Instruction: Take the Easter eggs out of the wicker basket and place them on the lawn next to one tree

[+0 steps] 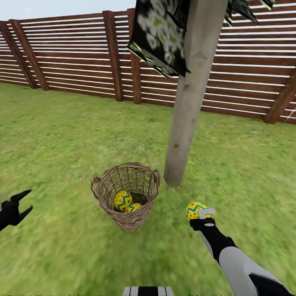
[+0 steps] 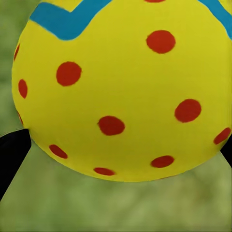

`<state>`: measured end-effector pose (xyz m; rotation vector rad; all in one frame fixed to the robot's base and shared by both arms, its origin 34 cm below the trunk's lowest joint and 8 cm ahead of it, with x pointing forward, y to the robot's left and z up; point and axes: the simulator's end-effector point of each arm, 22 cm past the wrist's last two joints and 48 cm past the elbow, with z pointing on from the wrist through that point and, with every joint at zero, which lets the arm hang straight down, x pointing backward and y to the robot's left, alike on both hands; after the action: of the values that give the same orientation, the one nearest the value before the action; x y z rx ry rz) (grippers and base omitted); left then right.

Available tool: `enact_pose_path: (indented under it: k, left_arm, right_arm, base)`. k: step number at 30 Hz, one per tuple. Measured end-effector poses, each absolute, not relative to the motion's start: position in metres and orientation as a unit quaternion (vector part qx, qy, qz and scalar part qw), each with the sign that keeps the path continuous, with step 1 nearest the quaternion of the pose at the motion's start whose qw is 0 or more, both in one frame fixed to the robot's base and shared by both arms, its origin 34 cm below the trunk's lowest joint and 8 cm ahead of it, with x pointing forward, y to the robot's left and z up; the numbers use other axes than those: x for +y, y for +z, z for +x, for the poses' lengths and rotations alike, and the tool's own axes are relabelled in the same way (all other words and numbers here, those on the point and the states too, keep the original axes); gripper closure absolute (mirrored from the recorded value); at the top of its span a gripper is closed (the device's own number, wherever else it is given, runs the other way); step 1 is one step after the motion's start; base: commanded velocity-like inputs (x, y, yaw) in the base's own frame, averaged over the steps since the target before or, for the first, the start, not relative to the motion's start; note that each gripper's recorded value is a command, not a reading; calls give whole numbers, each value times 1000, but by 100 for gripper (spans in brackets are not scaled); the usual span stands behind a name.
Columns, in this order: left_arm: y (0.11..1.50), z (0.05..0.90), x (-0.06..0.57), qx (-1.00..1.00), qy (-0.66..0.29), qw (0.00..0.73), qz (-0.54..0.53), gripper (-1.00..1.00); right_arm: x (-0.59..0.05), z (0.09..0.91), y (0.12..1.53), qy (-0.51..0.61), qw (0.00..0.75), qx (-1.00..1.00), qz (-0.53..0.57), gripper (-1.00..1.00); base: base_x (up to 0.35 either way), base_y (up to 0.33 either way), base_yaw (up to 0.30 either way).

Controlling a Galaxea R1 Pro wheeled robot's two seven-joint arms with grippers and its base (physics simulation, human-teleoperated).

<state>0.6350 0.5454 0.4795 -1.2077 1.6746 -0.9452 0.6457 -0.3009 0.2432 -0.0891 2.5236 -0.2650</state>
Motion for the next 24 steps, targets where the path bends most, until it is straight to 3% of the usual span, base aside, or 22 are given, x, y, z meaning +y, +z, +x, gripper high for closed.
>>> enact_pose_path:
  k: [9, 16, 24]
  left_arm:
    - [452, 654, 505, 724, -375, 376, -441, -100]
    - [434, 657, 497, 739, -368, 360, -434, -100]
    - [411, 658, 483, 759, -361, 337, -424, -100]
  right_arm:
    - [-304, 684, 252, -110, 306, 945, -29, 100]
    - [-298, 681, 233, -112, 274, 955, -31, 100]
    - [-295, 672, 213, -110, 259, 959, -34, 100]
  base:
    - [0, 0, 0]
    - [0, -4, 0]
    - [274, -24, 0]
